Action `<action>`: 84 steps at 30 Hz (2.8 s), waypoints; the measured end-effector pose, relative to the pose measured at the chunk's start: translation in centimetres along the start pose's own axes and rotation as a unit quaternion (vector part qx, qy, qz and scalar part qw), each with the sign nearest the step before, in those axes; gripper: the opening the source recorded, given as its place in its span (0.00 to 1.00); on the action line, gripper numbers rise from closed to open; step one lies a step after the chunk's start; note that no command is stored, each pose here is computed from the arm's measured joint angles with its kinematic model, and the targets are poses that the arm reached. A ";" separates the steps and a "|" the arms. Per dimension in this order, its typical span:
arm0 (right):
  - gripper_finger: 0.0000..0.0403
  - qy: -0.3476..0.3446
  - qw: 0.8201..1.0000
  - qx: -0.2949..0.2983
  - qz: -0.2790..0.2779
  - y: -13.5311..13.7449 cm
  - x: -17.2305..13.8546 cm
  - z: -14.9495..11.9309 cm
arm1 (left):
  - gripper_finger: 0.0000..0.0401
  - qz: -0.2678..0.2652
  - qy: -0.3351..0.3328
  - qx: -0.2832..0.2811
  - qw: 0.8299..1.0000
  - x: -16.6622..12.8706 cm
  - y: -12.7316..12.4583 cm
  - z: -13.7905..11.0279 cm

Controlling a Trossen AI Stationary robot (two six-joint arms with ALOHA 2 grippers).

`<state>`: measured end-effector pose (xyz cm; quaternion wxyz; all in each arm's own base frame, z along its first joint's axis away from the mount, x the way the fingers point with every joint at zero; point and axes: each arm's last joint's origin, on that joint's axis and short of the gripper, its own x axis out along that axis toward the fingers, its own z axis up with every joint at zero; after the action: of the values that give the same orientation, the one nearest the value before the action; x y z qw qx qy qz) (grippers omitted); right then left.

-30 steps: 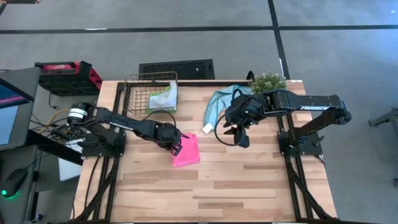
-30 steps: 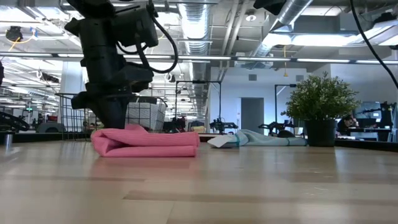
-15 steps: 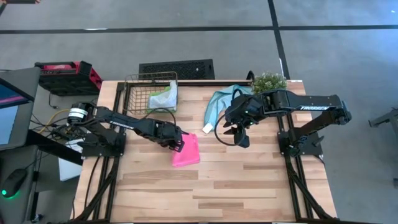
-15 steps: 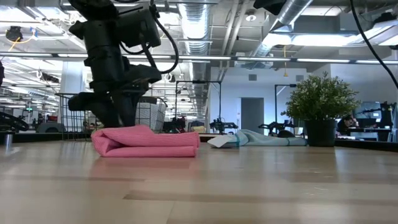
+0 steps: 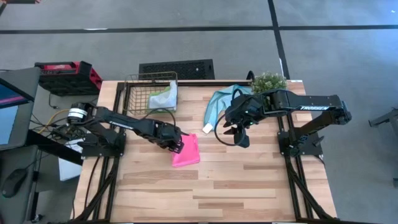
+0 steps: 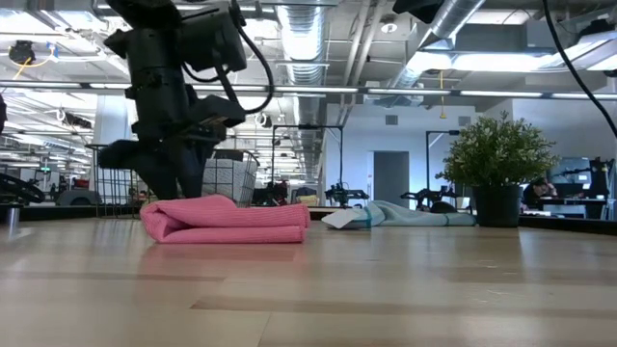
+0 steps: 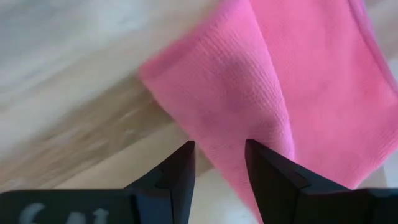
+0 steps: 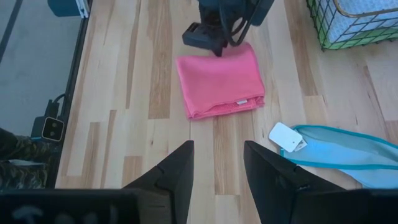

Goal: Fold microfiber towels
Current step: Put the pink microfiber cloth into the gold wire basket

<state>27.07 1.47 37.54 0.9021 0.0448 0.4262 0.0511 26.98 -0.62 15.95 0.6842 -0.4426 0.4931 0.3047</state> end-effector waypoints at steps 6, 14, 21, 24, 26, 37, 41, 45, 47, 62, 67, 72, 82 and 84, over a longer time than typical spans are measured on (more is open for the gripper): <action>0.41 0.000 1.000 0.000 0.000 0.0 0.0 0.0 | 0.33 -0.007 -0.046 -0.030 0.998 -2.2 0.3 0.1; 0.41 0.000 1.000 0.000 0.000 0.0 0.0 0.0 | 0.33 -0.030 -0.054 -0.057 0.996 -1.8 -0.3 0.3; 0.41 0.000 1.000 0.000 0.000 0.0 0.0 0.0 | 0.33 0.004 -0.035 -0.062 0.997 1.3 -0.4 0.2; 0.41 0.000 1.000 0.000 0.000 0.0 0.0 0.0 | 0.33 0.017 -0.018 -0.069 0.997 2.2 -0.3 0.1; 0.41 0.000 1.000 0.000 0.000 0.0 0.0 0.0 | 0.33 0.018 -0.012 -0.072 0.997 2.4 -0.4 0.1; 0.41 0.000 1.000 0.000 0.000 0.0 0.0 0.0 | 0.22 0.035 -0.013 -0.002 0.999 2.5 -0.1 0.0; 0.41 0.000 1.000 0.000 0.000 0.0 0.0 0.0 | 0.04 0.053 -0.019 0.019 0.998 2.5 0.2 0.0; 0.41 0.000 1.000 0.000 0.000 0.0 0.0 0.0 | 0.01 0.060 -0.029 0.040 0.997 2.5 0.3 0.1; 0.41 0.000 1.000 0.000 0.000 0.0 0.0 0.0 | 0.01 0.061 -0.033 0.052 0.996 2.2 0.3 0.1; 0.41 0.000 1.000 0.000 0.000 0.0 0.0 0.0 | 0.00 0.148 -0.086 0.153 0.973 -4.0 -0.2 0.9; 0.41 -0.001 1.000 0.000 -0.008 0.0 0.0 0.0 | 0.00 0.197 -0.115 0.186 0.956 -6.0 -0.8 1.8; 0.41 -0.001 1.000 0.000 -0.013 -0.1 0.0 0.0 | 0.00 0.253 -0.124 0.208 0.937 -8.0 -0.5 3.2; 0.41 -0.001 1.000 0.000 -0.013 -0.1 0.0 0.0 | 0.00 0.321 -0.170 0.229 0.903 -13.1 -1.0 6.2; 0.41 -0.001 1.000 0.000 -0.013 -0.1 0.0 0.0 | 0.00 0.327 -0.176 0.227 0.900 -14.0 -0.8 7.0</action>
<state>27.08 1.38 37.53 0.9032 0.0393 0.4257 0.0389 25.94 5.68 30.27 0.7038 -0.0284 0.5371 0.4641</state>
